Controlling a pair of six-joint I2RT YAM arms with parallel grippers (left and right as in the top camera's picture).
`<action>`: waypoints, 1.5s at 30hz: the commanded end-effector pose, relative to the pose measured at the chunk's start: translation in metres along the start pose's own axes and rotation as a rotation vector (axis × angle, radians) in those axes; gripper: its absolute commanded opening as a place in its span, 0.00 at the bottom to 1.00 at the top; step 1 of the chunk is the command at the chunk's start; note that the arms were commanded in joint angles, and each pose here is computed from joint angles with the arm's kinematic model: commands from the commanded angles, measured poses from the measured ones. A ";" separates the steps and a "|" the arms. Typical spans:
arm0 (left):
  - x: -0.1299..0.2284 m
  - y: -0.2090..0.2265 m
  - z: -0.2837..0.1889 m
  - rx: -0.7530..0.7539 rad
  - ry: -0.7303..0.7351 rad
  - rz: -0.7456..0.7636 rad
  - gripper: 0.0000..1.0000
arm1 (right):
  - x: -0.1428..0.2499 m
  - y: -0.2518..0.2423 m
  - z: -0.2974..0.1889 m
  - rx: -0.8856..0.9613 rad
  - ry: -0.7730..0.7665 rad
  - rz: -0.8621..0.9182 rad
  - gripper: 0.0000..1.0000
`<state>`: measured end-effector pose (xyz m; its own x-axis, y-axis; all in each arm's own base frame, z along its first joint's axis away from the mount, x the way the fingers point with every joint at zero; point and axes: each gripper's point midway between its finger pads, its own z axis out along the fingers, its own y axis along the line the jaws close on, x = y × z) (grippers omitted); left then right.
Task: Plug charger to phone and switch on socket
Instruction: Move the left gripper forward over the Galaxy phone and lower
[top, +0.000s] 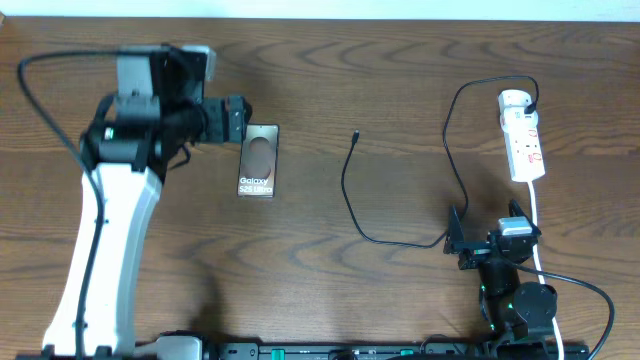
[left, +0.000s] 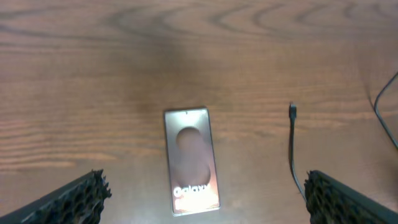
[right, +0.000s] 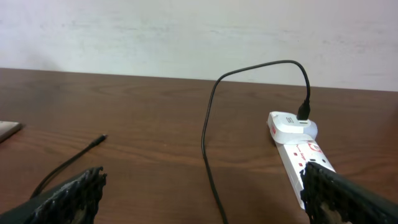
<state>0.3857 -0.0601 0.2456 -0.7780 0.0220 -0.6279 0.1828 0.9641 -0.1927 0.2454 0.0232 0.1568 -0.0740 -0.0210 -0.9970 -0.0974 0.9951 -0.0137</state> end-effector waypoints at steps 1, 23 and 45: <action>-0.009 -0.004 0.010 0.011 0.074 -0.015 0.98 | 0.000 0.003 0.000 -0.011 0.000 -0.002 0.99; 0.025 0.007 0.078 0.007 0.320 -0.129 0.98 | 0.000 0.003 0.000 -0.011 0.000 -0.002 0.99; 0.106 0.020 0.170 -0.168 0.622 -0.085 0.98 | 0.000 0.003 0.000 -0.011 0.000 -0.002 0.99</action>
<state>0.4101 -0.0856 0.0605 -0.9961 0.0370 -0.0802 0.0467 0.9913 -0.1227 0.2454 0.0232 0.1568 -0.0740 -0.0210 -0.9970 -0.0974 0.9951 -0.0137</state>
